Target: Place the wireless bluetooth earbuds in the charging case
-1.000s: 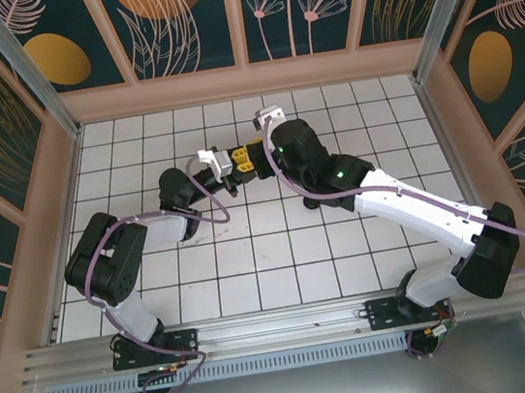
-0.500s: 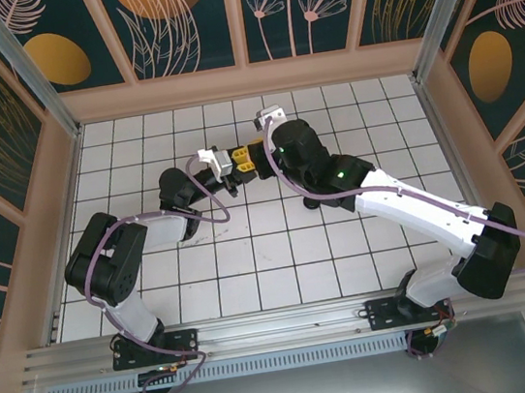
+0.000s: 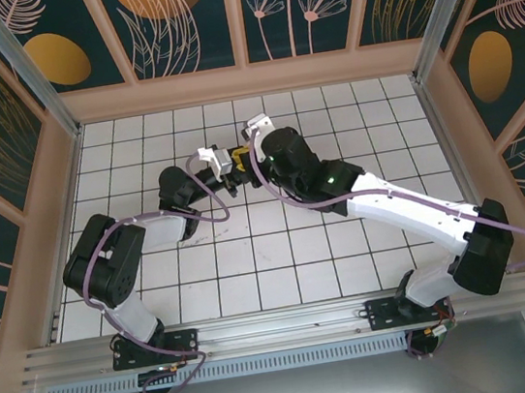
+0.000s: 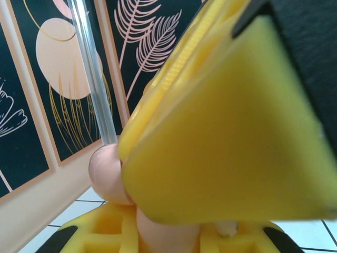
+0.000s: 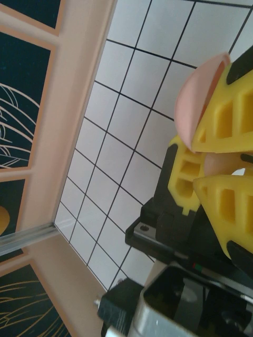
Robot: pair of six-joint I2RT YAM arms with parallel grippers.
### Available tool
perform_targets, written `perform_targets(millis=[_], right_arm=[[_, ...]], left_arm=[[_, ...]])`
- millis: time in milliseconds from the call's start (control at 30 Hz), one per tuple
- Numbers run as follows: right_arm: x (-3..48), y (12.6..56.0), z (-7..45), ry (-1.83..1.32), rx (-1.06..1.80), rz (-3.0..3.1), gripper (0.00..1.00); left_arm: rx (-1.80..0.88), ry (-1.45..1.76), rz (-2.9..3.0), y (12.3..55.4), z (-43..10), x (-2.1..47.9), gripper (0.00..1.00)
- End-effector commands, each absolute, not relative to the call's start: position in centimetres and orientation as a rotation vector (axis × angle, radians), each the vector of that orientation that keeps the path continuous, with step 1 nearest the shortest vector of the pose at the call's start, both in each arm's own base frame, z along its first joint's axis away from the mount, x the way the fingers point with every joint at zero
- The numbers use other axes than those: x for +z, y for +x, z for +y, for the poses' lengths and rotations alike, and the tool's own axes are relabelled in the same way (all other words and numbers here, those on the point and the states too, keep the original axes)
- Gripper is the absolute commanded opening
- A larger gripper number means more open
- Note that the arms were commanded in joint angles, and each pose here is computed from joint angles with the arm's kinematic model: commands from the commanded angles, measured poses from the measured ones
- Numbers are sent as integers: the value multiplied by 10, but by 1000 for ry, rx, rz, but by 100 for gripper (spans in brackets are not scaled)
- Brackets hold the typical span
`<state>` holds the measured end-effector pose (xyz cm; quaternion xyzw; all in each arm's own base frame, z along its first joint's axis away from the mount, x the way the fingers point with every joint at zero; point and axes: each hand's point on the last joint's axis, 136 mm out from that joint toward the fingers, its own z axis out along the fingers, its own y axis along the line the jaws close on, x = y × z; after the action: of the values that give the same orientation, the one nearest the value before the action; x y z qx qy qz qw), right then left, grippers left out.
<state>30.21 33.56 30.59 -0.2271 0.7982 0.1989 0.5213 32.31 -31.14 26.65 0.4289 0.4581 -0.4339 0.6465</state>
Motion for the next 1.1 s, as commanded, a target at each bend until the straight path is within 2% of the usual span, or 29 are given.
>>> perform_targets(millis=[0,200,700,1067], right_arm=[[267,294,339,-631,437,2006,13],[277,303,330,-539,456,2012,11],[375,291,305,-373,818,1839,12],[381,285,304,-472,781,1787,13]], left_arm=[[-946,976,856,307,-308,318,0],[-948,983,859,306,-309,314,0],[-946,1007,865,303,-309,305,0],[-945,1059,823,288,-314,310,0]])
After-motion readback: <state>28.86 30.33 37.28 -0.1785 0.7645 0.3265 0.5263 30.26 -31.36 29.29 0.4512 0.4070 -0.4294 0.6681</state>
